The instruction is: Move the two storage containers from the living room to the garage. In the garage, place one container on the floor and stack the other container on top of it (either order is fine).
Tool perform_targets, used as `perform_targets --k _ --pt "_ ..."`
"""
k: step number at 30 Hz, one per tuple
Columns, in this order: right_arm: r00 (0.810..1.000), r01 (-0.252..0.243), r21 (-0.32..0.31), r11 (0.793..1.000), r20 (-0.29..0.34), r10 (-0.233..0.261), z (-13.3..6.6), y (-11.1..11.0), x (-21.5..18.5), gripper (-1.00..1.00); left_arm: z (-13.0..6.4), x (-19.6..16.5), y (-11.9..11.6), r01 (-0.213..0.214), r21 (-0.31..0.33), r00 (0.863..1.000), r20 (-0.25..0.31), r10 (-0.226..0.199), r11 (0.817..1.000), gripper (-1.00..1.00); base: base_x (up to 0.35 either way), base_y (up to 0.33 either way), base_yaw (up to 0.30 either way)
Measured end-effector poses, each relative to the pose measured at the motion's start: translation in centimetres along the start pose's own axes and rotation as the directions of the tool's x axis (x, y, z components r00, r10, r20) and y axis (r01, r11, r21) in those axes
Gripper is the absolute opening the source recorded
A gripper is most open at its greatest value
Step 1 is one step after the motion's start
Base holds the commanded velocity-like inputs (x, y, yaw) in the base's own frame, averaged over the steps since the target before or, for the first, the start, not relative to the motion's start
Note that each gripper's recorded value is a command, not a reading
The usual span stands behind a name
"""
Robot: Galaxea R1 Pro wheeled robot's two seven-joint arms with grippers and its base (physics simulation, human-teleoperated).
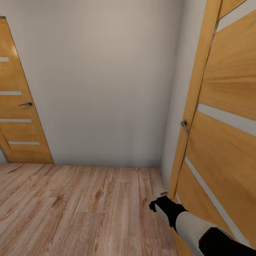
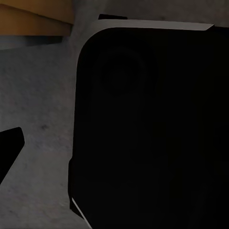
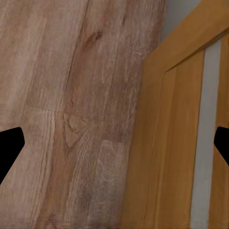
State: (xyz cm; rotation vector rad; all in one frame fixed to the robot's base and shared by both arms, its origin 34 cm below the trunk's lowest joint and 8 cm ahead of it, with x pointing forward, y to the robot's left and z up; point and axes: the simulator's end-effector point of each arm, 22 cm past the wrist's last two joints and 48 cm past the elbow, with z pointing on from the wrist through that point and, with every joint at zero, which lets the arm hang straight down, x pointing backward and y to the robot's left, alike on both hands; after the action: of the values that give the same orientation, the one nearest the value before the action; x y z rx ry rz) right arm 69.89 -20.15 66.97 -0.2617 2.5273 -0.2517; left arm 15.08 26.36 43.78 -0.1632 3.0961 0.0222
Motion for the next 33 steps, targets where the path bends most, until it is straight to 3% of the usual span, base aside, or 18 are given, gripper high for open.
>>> perform_targets --k 3,7,14,21,24,31,33 --pt "0.999 0.003 0.0 1.0 -0.034 -0.003 1.3 0.0 5.1 1.0 0.0 0.0 0.0 0.0 0.0 1.0 0.0 0.0 1.0 1.0 0.0 0.0 0.0" --pt "0.996 0.043 -0.058 0.997 -0.077 -0.047 2.1 1.4 12.0 1.0 0.0 0.0 0.0 0.0 0.0 1.0 -0.001 0.0 1.0 1.0 0.0 0.0 0.0" --pt "0.988 0.054 -0.1 0.994 -0.136 -0.067 1.9 3.2 19.4 1.0 0.0 0.0 0.0 0.003 0.0 1.0 0.0 -0.003 1.0 1.0 0.0 0.0 0.0" --pt "0.979 0.05 -0.13 0.99 -0.188 -0.074 0.6 4.9 29.3 1.0 0.0 0.0 0.1 0.002 -0.001 1.0 -0.001 -0.002 1.0 1.0 0.0 0.0 0.0" --pt "0.971 0.082 -0.13 0.988 -0.213 -0.108 -0.2 4.0 34.1 1.0 0.0 0.0 0.0 0.002 0.0 1.0 -0.001 -0.002 1.0 1.0 0.0 0.0 0.0" --pt "0.965 0.098 -0.117 0.988 -0.231 -0.123 -1.7 2.0 40.1 1.0 0.0 0.0 0.0 0.002 0.0 1.0 -0.001 -0.002 1.0 1.0 0.0 0.0 0.0" --pt "0.961 0.101 -0.113 0.988 -0.247 -0.127 -2.5 0.5 43.1 1.0 0.0 0.0 0.0 0.001 0.0 1.0 -0.001 -0.001 1.0 1.0 0.0 0.0 0.0"
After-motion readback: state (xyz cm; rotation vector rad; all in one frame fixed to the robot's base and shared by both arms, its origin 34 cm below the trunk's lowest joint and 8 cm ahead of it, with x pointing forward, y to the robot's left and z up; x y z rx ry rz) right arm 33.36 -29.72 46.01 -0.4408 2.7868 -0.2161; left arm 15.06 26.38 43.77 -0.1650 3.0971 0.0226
